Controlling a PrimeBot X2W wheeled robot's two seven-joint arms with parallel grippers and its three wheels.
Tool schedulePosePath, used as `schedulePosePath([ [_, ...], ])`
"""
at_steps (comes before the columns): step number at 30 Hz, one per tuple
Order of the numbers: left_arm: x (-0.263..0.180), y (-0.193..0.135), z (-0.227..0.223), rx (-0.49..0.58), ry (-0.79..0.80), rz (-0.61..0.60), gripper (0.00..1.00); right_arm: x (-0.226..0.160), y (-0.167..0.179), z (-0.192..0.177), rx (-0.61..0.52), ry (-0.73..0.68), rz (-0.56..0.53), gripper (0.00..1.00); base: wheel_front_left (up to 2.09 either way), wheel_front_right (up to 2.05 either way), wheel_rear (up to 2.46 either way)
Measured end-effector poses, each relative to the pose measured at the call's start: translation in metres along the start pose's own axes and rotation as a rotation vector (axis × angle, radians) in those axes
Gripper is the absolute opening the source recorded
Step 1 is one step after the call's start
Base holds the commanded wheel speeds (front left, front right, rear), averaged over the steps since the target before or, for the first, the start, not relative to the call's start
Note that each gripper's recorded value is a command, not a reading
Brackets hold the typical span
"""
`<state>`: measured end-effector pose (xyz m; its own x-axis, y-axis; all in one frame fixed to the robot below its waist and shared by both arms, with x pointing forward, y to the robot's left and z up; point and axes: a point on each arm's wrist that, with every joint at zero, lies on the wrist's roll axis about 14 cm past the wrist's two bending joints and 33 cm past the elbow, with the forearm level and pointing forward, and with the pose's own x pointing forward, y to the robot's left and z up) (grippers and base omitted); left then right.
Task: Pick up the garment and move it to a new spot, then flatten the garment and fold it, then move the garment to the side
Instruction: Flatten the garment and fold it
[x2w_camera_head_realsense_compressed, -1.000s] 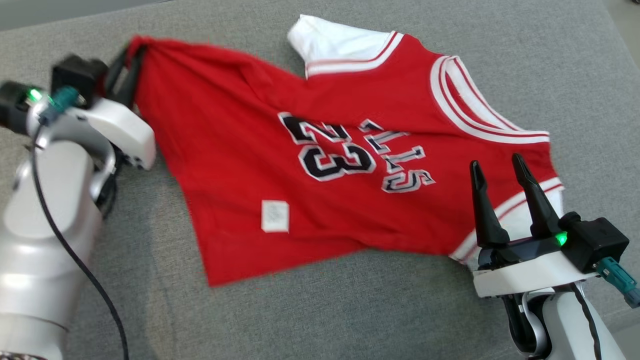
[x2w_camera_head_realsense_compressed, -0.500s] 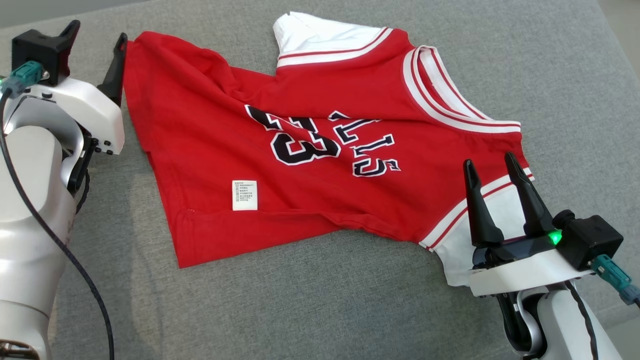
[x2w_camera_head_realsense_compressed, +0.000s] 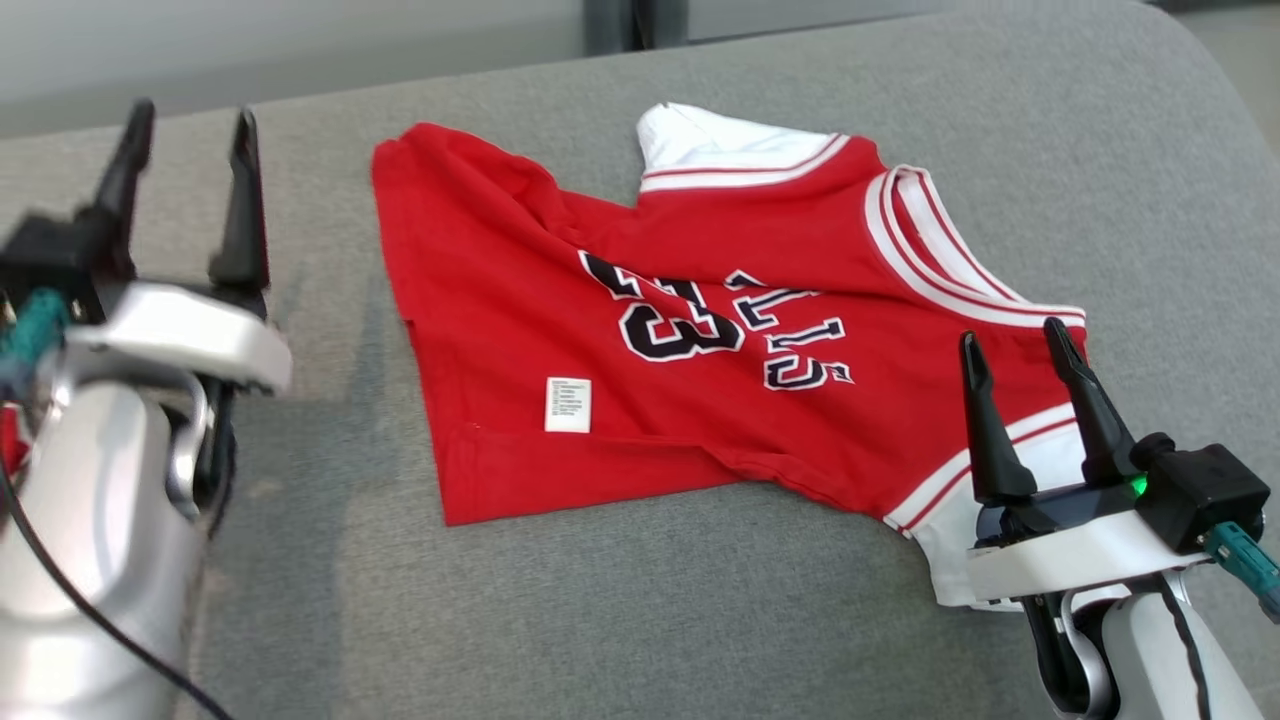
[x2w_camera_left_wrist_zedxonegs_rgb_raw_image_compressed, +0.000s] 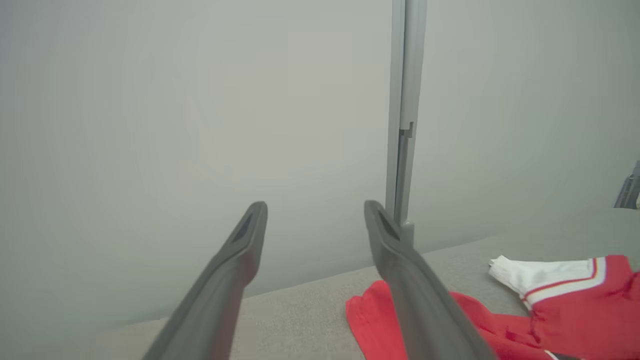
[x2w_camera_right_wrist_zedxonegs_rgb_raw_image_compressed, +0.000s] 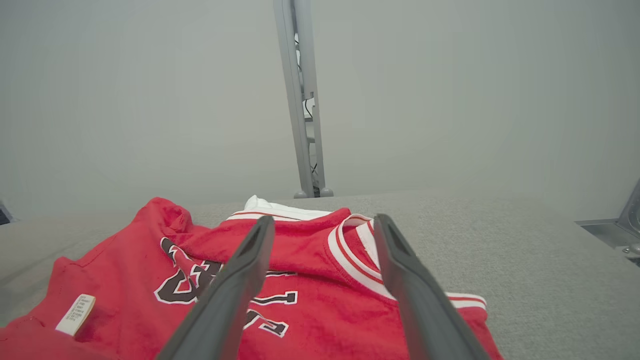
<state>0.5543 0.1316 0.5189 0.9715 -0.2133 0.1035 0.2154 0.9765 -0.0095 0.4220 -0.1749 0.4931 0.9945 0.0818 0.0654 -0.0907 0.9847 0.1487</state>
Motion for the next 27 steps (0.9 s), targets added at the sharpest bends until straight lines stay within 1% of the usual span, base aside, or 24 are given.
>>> schedulePosePath([
  [3, -0.033, 0.004, 0.008, -0.048, -0.026, 0.047, 1.00, -0.002, 0.007, 0.006, 0.001, -0.014, 0.022, 1.00, 0.00, 0.00, 0.00],
  [6, -0.069, 0.010, 0.003, -0.083, -0.013, 0.104, 1.00, -0.002, 0.016, 0.010, 0.002, -0.026, 0.053, 1.00, 0.00, 0.00, 0.00],
  [9, -0.102, 0.006, -0.006, -0.127, 0.018, 0.133, 1.00, -0.002, 0.025, 0.012, 0.004, -0.029, 0.080, 1.00, 0.00, 0.00, 0.00],
  [13, -0.133, -0.001, -0.014, -0.179, 0.044, 0.169, 1.00, 0.000, 0.035, 0.017, 0.008, -0.045, 0.111, 1.00, 0.00, 0.00, 0.00],
  [16, -0.144, -0.001, -0.014, -0.180, 0.048, 0.188, 1.00, -0.001, 0.042, 0.016, 0.014, -0.042, 0.131, 1.00, 0.00, 0.00, 0.00],
  [20, -0.147, -0.003, -0.010, -0.171, 0.038, 0.194, 1.00, -0.001, 0.045, 0.015, 0.014, -0.037, 0.141, 1.00, 0.00, 0.00, 0.00],
  [24, -0.146, -0.016, -0.011, -0.144, 0.042, 0.144, 1.00, 0.000, 0.046, 0.013, 0.014, -0.033, 0.145, 1.00, 0.00, 0.00, 0.00],
  [27, -0.143, -0.041, -0.027, -0.122, 0.095, 0.037, 1.00, 0.000, 0.045, 0.011, 0.014, -0.026, 0.143, 1.00, 0.00, 0.00, 0.00],
])
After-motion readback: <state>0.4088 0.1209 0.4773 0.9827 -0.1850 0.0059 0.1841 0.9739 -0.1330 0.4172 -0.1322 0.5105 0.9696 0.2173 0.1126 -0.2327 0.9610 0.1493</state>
